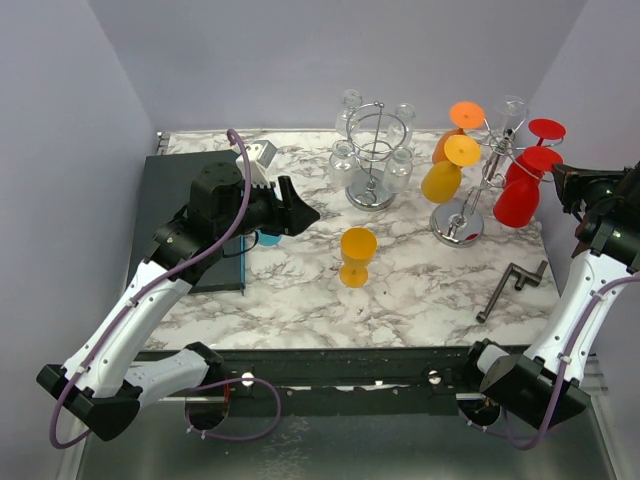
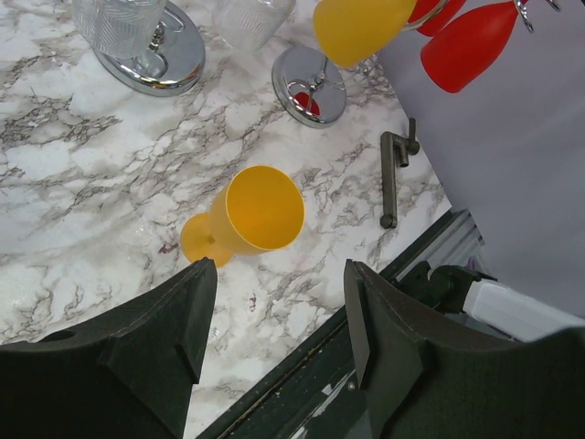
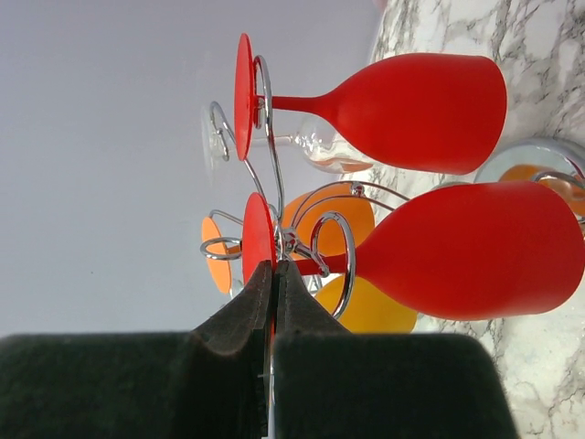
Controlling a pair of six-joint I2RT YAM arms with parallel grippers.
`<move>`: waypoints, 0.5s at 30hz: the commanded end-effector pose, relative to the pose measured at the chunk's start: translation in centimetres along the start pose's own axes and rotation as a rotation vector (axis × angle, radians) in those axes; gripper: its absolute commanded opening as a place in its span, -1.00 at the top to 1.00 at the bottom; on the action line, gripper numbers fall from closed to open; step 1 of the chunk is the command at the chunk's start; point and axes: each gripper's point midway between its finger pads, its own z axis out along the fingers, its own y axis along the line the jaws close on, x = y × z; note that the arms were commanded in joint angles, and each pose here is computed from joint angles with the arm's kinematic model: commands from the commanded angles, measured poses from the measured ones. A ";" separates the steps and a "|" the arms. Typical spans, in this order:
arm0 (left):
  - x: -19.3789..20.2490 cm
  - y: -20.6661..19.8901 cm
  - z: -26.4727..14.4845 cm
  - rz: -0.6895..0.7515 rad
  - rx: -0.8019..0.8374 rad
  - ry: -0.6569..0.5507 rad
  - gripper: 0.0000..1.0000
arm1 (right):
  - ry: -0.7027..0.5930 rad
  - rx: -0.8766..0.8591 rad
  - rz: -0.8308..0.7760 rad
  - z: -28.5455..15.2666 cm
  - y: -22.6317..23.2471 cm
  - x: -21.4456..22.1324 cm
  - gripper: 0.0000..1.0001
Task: Take the wine glass off the wine glass rack
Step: Pick up the wine glass from the wine rack.
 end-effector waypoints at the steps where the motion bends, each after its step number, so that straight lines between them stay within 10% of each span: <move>1: -0.2 0.3 -0.2 0.016 -0.021 -0.012 -0.28 | 0.013 0.005 -0.024 -0.2 0.0 0.1 0.99; 15: 0.3 0.7 0.1 0.008 -0.025 -0.006 -0.28 | 0.070 0.002 -0.031 -0.7 0.3 1.1 0.99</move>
